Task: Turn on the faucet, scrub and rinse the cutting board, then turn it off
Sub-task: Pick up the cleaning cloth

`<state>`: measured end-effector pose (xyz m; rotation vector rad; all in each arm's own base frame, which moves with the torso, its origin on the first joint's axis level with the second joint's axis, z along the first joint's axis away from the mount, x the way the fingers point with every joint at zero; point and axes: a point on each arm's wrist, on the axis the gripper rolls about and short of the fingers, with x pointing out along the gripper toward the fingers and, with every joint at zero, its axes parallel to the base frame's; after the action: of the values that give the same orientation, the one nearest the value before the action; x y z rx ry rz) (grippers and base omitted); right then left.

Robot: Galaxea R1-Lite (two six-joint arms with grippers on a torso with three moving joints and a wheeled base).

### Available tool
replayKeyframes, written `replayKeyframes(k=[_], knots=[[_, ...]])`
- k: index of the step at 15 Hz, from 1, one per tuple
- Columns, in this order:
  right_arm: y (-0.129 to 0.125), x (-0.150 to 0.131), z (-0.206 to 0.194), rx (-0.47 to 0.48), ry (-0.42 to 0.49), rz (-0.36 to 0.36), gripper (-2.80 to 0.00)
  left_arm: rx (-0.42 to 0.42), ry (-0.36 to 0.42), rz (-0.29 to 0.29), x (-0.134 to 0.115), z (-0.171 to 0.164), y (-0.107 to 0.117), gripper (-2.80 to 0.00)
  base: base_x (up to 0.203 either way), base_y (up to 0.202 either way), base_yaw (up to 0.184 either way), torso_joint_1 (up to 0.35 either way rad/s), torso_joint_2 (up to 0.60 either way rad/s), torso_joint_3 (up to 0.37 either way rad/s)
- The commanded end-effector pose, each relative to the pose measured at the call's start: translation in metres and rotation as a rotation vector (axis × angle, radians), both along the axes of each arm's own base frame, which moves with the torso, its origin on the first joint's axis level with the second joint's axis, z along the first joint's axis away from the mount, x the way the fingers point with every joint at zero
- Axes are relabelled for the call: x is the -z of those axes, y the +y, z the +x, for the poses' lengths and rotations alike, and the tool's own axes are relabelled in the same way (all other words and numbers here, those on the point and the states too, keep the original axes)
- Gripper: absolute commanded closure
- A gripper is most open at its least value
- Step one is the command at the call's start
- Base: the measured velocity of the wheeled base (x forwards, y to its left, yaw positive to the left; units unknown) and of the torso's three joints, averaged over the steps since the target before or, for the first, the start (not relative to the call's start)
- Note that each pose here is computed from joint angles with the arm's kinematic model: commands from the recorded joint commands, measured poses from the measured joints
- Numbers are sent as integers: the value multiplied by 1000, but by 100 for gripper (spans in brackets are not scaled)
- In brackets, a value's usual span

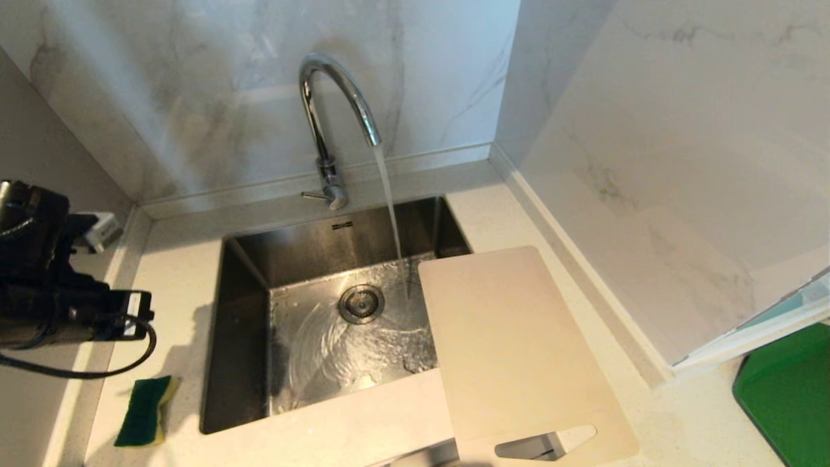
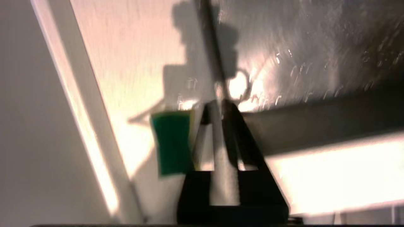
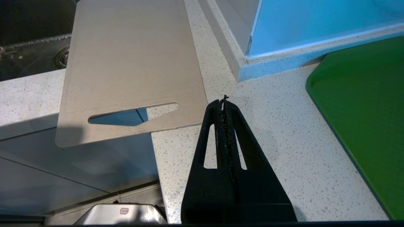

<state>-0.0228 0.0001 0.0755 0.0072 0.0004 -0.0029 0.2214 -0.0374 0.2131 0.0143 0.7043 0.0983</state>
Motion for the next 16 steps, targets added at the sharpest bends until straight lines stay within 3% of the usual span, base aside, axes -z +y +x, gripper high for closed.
replayKeyframes(k=[1,4,7,8,13,16], knots=[[0,0,0,0,0,0,0,-18,107,15,31,-27,10,0,0,0,0,0,0,0],[0,0,0,0,-2,0,0,-61,238,1,68,-48,24,0,0,0,0,0,0,0],[0,0,0,0,0,0,0,-80,287,0,93,-57,32,0,0,0,0,0,0,0],[0,0,0,0,0,0,0,-82,278,-3,97,-54,32,-280,0,0,0,0,0,0],[0,0,0,0,-1,0,0,-92,248,-21,106,-36,31,-280,0,0,0,0,0,0],[0,0,0,0,0,0,0,-98,275,-18,117,-23,32,-280,0,0,0,0,0,0]])
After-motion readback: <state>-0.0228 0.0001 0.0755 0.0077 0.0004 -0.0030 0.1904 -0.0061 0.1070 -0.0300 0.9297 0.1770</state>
